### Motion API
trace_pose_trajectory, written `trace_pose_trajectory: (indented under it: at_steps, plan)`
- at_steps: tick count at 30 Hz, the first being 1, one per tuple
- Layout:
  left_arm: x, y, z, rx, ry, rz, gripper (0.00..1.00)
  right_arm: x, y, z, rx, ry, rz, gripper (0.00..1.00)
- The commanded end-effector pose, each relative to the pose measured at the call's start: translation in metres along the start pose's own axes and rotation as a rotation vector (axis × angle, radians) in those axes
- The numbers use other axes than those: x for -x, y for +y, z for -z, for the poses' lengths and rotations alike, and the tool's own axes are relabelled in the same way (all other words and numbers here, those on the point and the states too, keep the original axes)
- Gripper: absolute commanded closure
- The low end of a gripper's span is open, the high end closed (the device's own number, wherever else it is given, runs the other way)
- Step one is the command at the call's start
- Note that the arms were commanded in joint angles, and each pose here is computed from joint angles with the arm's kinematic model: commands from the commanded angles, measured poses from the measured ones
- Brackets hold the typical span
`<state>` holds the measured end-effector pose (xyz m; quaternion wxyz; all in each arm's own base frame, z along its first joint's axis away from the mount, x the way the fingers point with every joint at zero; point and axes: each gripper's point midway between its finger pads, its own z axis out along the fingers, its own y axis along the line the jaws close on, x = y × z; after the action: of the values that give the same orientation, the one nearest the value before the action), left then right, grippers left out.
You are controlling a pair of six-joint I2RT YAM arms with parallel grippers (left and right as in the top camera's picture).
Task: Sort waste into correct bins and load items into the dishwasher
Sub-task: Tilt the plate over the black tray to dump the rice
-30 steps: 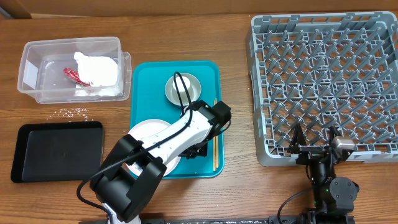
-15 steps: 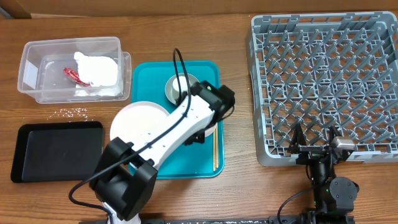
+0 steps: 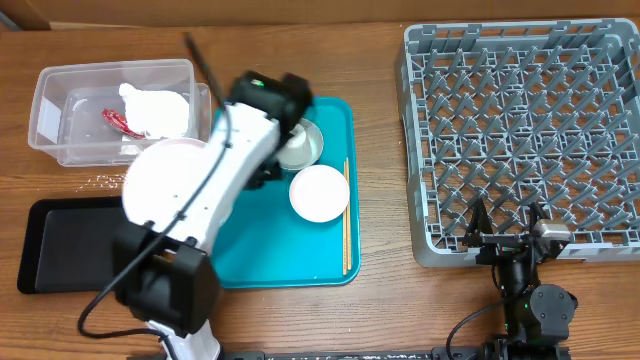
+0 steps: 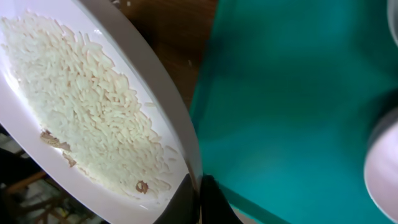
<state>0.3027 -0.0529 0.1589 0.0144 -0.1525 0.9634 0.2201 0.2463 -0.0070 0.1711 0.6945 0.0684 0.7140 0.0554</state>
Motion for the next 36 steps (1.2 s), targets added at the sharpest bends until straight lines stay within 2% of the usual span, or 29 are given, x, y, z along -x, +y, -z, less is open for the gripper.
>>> trace_pose_trajectory:
  at_steps: [1,12,20,28,36]
  plan:
    - [0.017,0.031,0.009,-0.094,-0.01,0.051,0.95,-0.001,-0.001,0.0,-0.002,-0.005,0.004,0.0]
    - [0.055,0.085,-0.021,-0.486,0.116,0.254,0.96,-0.001,-0.001,0.0,-0.002,-0.005,0.004,0.0]
    - [0.064,0.137,-0.036,-0.73,0.16,0.438,0.96,-0.001,-0.001,0.0,-0.002,-0.005,0.004,0.0]
    - [0.073,0.172,-0.033,-1.004,0.098,0.555,0.96,-0.001,-0.001,0.0,-0.002,-0.005,0.004,0.0]
    - [0.078,0.189,-0.022,-1.171,0.016,0.578,0.96,-0.001,-0.001,0.0,-0.002,-0.005,0.004,0.0]
